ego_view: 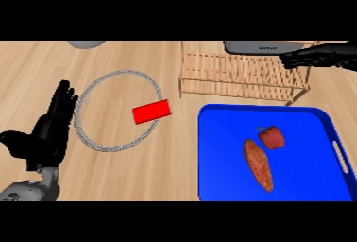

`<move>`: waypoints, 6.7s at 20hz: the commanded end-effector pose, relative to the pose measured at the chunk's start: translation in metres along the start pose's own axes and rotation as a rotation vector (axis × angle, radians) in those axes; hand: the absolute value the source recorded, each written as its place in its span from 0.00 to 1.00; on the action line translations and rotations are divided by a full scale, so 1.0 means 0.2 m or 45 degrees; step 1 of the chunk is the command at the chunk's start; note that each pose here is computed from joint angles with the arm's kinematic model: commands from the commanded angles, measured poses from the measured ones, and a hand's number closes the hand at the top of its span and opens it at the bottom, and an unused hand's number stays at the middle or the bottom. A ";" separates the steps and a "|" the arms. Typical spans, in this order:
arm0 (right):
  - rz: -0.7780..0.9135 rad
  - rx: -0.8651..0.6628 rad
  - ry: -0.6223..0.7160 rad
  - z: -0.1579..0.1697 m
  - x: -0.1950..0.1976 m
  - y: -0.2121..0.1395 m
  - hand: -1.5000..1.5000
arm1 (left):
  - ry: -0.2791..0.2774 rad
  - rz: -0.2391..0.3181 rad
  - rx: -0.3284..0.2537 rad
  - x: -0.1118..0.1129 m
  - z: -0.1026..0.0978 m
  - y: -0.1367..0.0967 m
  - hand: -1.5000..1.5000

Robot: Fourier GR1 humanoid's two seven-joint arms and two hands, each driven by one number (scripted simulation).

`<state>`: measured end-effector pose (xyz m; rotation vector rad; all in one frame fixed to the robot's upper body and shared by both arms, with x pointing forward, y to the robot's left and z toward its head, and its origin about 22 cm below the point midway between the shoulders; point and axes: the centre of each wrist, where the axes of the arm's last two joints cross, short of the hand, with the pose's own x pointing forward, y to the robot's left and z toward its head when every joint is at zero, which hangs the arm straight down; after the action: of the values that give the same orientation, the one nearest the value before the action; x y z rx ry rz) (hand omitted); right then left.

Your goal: Pick the bell pepper from the tray and place it in the tiered shelf

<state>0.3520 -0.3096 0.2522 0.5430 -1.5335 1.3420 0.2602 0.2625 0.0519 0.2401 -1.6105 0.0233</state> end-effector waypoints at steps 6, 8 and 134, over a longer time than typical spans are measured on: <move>0.690 0.180 0.340 -0.09 0.41 0.13 0.00 | 0.011 0.015 -0.016 0.03 0.04 -0.01 0.50; 0.716 0.169 0.395 -0.17 0.32 0.23 0.00 | -0.007 0.020 0.006 0.05 0.05 0.04 0.50; 0.426 -1.935 1.084 -0.82 -0.28 0.25 1.00 | -0.006 0.015 0.017 -0.03 0.06 0.07 0.50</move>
<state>0.3777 -0.1573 0.1675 -1.1176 -1.4366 0.2214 0.2544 0.2664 0.0568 0.2431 -1.6124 0.0388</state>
